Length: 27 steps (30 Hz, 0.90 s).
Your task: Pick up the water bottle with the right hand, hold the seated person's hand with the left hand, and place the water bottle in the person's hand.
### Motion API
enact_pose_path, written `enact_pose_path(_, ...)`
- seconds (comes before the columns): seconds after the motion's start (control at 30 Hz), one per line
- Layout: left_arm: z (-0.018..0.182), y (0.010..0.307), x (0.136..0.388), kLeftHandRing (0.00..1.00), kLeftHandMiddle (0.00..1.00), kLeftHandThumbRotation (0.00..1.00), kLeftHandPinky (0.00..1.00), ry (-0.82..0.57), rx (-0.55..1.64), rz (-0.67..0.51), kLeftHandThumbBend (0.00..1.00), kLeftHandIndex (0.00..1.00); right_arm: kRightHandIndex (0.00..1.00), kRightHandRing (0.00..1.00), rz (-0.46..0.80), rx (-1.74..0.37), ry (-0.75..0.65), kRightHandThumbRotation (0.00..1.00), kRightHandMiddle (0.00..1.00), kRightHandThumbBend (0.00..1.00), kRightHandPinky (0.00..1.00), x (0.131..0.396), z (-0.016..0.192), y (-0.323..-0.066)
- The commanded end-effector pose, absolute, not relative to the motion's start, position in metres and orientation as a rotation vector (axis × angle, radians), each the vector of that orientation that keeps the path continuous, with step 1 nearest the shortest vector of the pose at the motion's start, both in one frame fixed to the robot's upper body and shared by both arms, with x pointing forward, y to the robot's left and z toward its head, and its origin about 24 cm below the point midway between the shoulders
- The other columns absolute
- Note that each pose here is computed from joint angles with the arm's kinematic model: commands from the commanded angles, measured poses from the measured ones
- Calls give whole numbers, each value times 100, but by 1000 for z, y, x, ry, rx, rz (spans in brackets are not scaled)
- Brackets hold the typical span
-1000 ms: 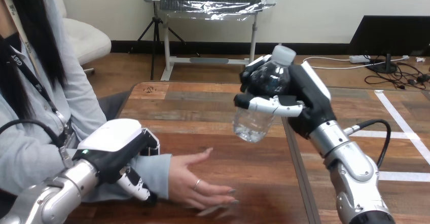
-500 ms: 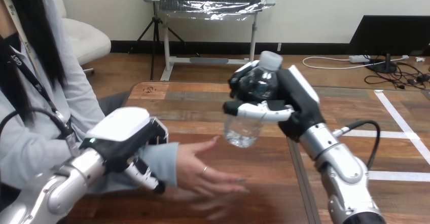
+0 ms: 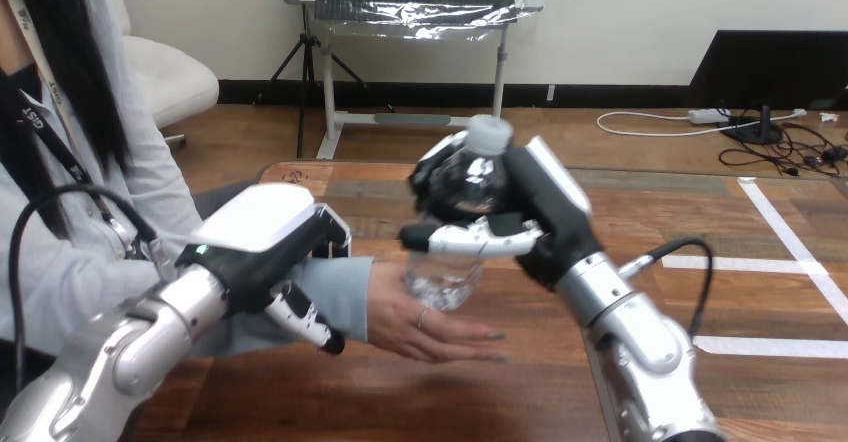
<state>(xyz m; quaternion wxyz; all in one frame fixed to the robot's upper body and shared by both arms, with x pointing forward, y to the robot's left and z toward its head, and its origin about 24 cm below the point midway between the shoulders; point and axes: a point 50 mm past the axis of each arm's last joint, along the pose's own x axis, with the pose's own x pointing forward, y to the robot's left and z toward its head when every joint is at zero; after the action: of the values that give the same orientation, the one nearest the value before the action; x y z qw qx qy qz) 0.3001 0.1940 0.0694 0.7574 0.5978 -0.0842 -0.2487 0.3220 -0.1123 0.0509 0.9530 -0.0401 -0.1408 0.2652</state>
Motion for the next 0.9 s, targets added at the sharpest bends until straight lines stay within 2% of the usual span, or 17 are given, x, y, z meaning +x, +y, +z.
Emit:
enact_pose_path(0.0,121,170,318,26,33,3,20,-394,1291,-490,92,33,44,32,566,-75,-425,0,39,85,27,321,73,-98)
enact_pose_path(0.47,141,162,316,25,33,4,20,-432,1289,-501,91,34,44,30,617,-26,-431,0,37,84,26,304,63,-84)
enact_pose_path(0.87,145,163,315,26,34,4,20,-442,1286,-494,91,34,44,30,638,7,-432,0,37,83,26,294,60,-78)
